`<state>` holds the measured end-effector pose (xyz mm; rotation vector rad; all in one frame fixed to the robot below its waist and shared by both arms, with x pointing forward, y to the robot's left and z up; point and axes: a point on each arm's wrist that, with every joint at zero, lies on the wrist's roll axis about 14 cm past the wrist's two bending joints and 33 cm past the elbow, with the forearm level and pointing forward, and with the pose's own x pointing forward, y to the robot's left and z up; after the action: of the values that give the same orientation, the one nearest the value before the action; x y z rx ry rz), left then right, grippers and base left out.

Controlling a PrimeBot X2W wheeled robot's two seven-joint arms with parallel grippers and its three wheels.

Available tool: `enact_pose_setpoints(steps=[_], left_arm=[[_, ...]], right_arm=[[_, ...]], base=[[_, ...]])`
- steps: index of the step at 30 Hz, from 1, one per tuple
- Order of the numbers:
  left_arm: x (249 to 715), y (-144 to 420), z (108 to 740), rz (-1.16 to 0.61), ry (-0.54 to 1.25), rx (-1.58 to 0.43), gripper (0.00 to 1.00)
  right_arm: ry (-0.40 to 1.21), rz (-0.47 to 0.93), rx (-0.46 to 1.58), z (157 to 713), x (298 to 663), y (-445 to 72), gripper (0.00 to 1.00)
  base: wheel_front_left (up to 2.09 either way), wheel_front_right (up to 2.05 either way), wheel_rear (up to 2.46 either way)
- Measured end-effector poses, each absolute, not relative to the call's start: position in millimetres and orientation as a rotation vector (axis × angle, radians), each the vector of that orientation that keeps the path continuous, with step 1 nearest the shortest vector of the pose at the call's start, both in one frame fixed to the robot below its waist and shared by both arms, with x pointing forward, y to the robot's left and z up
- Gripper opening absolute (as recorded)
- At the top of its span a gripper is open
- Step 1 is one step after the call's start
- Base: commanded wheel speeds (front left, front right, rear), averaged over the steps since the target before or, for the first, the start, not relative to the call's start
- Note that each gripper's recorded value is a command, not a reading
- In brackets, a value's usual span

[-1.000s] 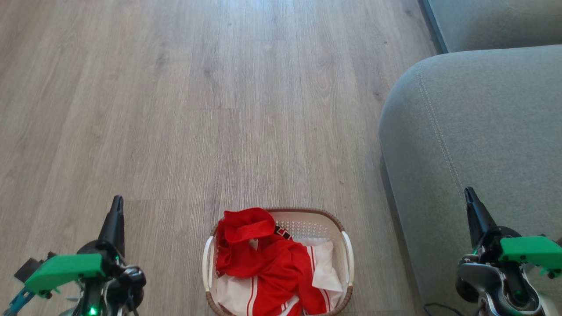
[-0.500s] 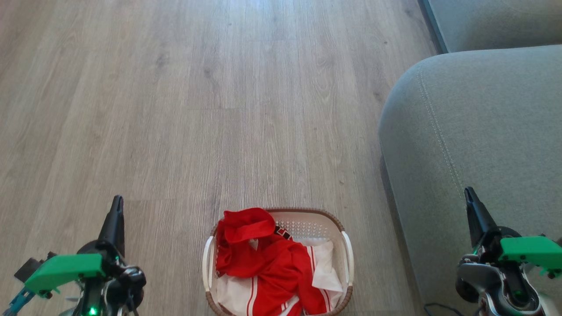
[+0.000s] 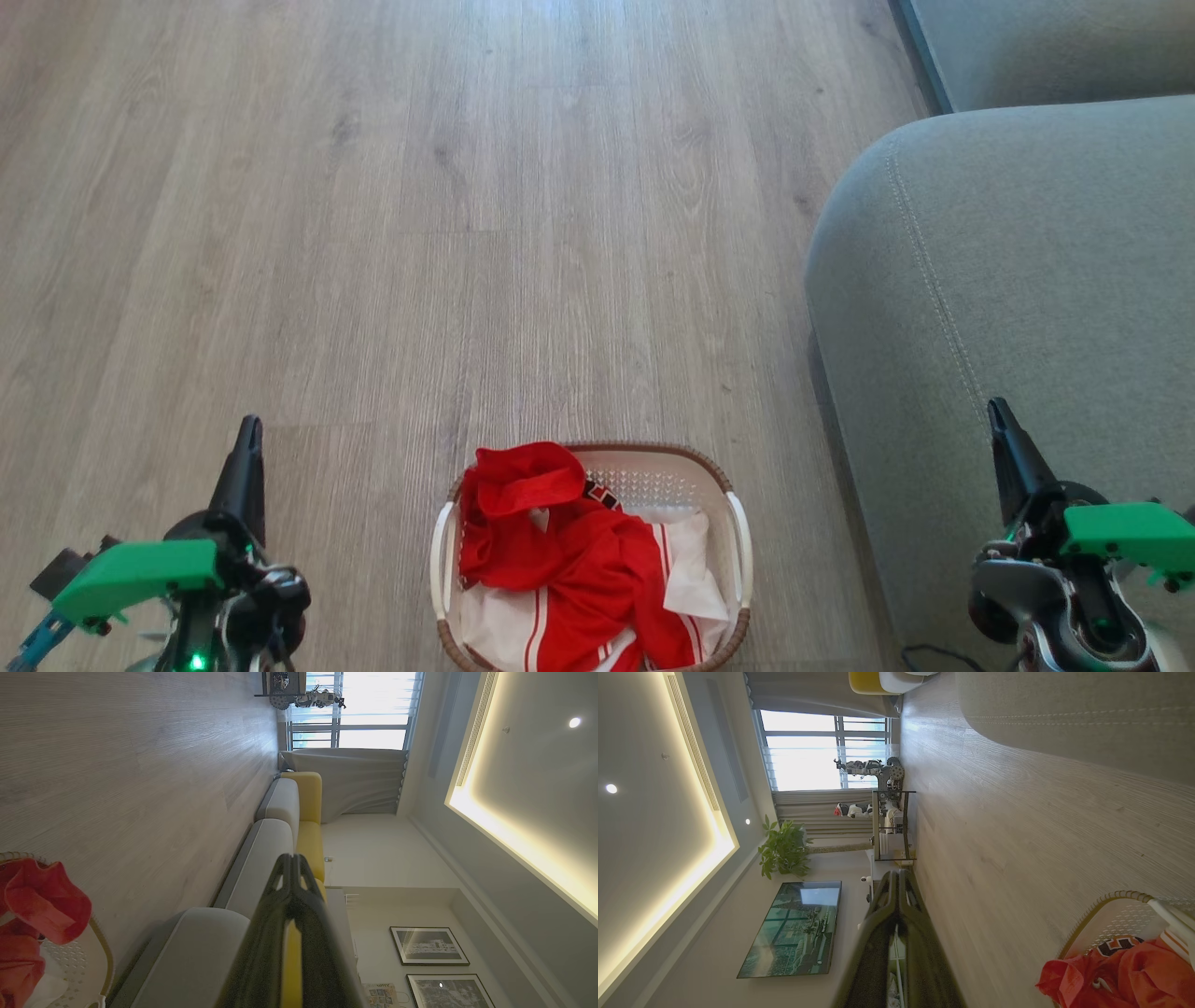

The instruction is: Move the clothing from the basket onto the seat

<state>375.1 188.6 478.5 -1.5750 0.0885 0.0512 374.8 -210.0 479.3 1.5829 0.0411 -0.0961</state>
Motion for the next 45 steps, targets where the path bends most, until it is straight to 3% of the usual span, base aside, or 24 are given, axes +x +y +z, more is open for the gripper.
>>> enact_pose_setpoints(steps=[16,17,23,45], left_arm=[[375.1,188.6,478.5,0.051,0.088,-1.575,0.0],[372.7,188.1,471.7,0.068,0.105,-1.576,1.0],[345.0,187.0,427.5,0.185,0.206,-1.586,1.0],[355.5,182.5,449.3,0.131,0.148,-1.486,1.0]], right_arm=[[0.041,-0.096,1.583,479.3,374.8,-210.0,0.0],[0.059,-0.113,1.585,472.4,372.7,-209.5,1.0],[0.159,-0.217,1.587,430.9,347.3,-208.0,1.0],[0.081,-0.155,1.483,459.1,357.3,-205.3,1.0]], base=[[0.0,0.0,0.0],[0.0,0.0,0.0],[0.0,0.0,0.0],[0.0,0.0,0.0]])
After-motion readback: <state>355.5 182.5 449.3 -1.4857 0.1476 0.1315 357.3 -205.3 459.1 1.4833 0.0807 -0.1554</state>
